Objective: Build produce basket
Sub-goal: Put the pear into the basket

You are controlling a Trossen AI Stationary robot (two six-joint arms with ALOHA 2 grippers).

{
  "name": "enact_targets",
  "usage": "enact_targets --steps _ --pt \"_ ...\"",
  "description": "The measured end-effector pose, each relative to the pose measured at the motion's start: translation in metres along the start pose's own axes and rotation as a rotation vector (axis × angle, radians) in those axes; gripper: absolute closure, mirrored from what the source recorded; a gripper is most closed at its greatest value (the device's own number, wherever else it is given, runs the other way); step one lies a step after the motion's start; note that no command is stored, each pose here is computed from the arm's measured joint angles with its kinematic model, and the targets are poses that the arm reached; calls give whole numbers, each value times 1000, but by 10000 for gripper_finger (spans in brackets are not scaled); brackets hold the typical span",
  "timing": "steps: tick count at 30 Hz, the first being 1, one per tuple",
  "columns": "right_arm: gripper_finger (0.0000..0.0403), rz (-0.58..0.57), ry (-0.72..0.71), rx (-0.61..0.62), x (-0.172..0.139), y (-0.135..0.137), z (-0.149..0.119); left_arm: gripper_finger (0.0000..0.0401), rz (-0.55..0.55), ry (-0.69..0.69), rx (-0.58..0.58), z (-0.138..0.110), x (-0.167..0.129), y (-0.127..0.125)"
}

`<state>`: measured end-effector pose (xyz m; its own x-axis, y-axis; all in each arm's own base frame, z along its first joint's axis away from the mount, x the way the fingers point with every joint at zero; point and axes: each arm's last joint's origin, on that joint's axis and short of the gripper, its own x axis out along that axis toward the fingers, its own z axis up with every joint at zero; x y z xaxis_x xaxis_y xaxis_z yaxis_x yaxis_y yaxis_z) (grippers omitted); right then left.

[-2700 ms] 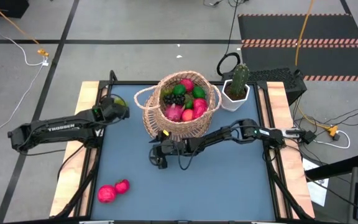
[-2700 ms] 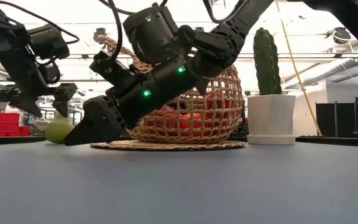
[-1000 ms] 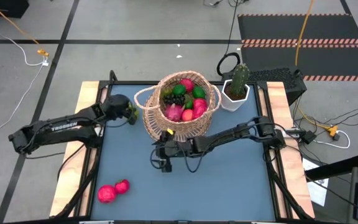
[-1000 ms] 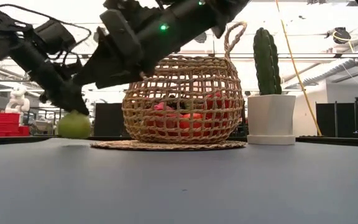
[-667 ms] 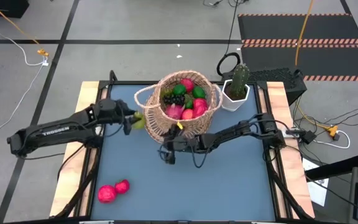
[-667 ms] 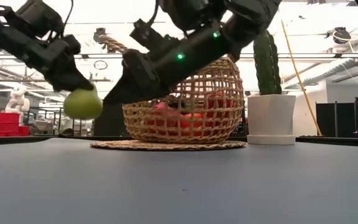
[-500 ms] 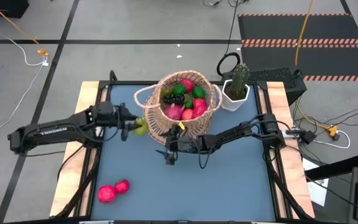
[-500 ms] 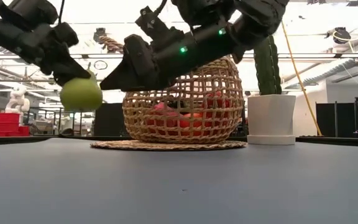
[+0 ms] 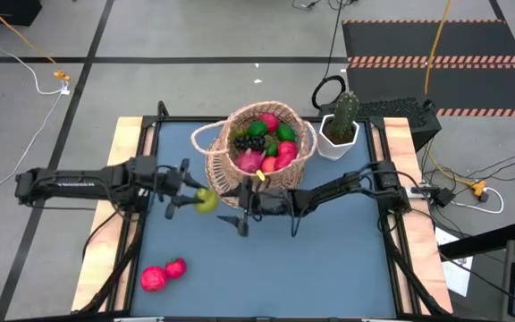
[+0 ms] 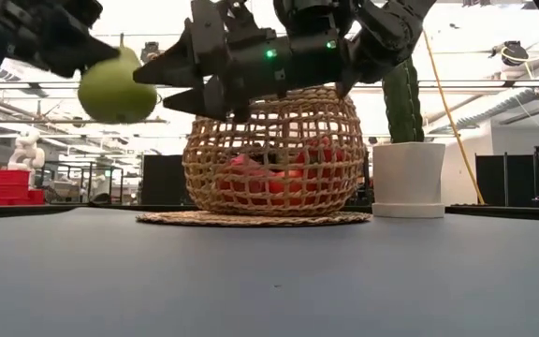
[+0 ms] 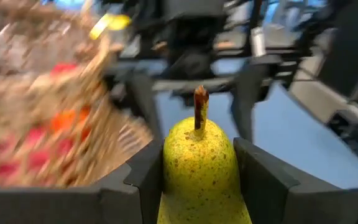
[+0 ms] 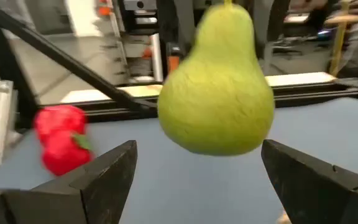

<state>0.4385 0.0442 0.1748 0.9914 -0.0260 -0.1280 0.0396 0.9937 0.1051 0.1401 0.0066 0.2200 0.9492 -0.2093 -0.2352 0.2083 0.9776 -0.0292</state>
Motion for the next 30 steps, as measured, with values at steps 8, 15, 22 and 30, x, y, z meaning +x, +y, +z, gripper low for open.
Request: enact_targets --steps 8,15,22,30 --pt "52 50 -61 26 -1 5 6 222 -168 -154 200 15 6 -19" --pt "48 267 -157 -41 -5 26 14 226 -263 -187 285 16 24 -31" --pt "47 211 -194 -135 -9 43 14 223 -275 -258 362 18 42 -34" --pt "51 199 -145 -81 -7 37 12 222 -246 -287 418 14 59 -32"
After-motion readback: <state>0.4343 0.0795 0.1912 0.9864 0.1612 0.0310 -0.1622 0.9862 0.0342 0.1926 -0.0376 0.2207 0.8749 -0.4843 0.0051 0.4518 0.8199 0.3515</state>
